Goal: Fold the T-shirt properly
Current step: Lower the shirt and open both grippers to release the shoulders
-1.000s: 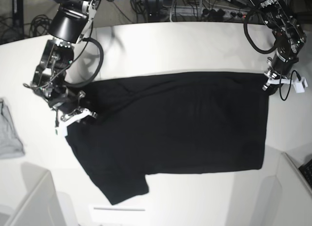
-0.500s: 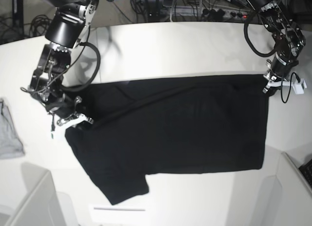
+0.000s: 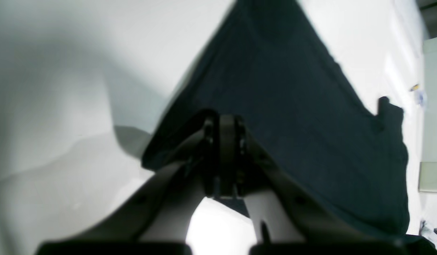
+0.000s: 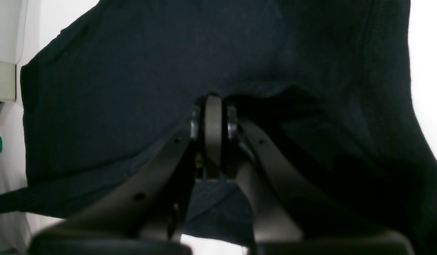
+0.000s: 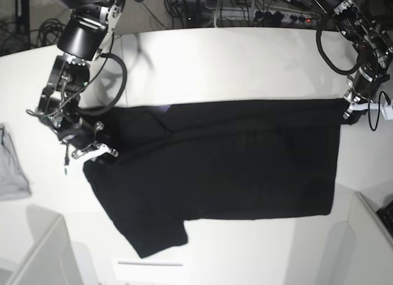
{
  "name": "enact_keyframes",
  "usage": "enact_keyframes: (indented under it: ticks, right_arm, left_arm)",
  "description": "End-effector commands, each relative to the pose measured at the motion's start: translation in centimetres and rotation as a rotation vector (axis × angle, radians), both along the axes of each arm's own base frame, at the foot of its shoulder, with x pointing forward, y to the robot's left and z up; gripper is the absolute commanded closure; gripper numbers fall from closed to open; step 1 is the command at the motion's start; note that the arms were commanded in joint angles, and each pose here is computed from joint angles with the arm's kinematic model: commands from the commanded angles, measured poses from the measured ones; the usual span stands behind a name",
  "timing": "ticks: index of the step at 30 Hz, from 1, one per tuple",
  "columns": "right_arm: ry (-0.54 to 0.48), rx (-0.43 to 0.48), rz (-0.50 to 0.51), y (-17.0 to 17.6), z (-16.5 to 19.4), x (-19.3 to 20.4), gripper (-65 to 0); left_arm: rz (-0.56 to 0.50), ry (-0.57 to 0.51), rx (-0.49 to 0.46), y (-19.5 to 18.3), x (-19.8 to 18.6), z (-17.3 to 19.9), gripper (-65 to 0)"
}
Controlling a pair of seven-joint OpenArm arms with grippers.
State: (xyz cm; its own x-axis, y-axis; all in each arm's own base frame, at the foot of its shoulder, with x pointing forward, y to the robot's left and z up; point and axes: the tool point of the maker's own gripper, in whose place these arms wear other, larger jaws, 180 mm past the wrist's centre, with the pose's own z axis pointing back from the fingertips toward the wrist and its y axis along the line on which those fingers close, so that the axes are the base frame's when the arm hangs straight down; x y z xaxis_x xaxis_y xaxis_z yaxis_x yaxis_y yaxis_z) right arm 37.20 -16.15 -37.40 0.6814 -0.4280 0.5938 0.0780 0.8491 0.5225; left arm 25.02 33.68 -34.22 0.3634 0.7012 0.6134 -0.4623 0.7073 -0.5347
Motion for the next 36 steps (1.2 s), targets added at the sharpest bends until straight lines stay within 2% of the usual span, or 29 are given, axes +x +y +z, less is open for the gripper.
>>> enact_keyframes:
  ticks: [1, 12, 16, 30, 34, 35, 36]
  right_arm:
    - [-0.085, 0.002, -0.019, -0.5, 2.3, 1.7, 0.0]
    - [-0.088, 0.002, -0.022, -0.4, 2.2, 2.0, 0.0]
    - [-0.074, 0.017, -0.028, -0.2, 1.4, 2.1, 0.0]
    - [-0.093, 0.018, -0.031, -0.2, 2.0, 2.6, 0.0]
    - [-0.091, 0.021, -0.032, -0.2, 1.9, 2.5, 0.0]
    - [-0.091, 0.022, -0.033, -0.2, 1.8, 2.4, 0.0]
    - [-0.095, 0.022, -0.039, -0.4, 2.0, 2.5, -5.7]
  left_arm:
    - [0.002, -0.050, 0.026, 0.5, 0.8, 1.5, 0.0]
    - [0.028, -0.044, -0.059, 0.7, 2.3, -0.3, 0.0]
    - [0.029, -0.056, -0.057, 0.8, 2.7, 0.0, 0.0]
    - [0.030, -0.067, -0.059, 0.8, 3.1, 0.3, 0.0]
    - [0.040, -0.048, -0.080, 0.9, 2.8, -0.6, 0.0]
    - [0.041, -0.044, -0.085, 0.9, 2.8, -0.8, -4.4]
    - [0.042, -0.040, -0.089, 0.9, 2.7, -1.0, -10.4]
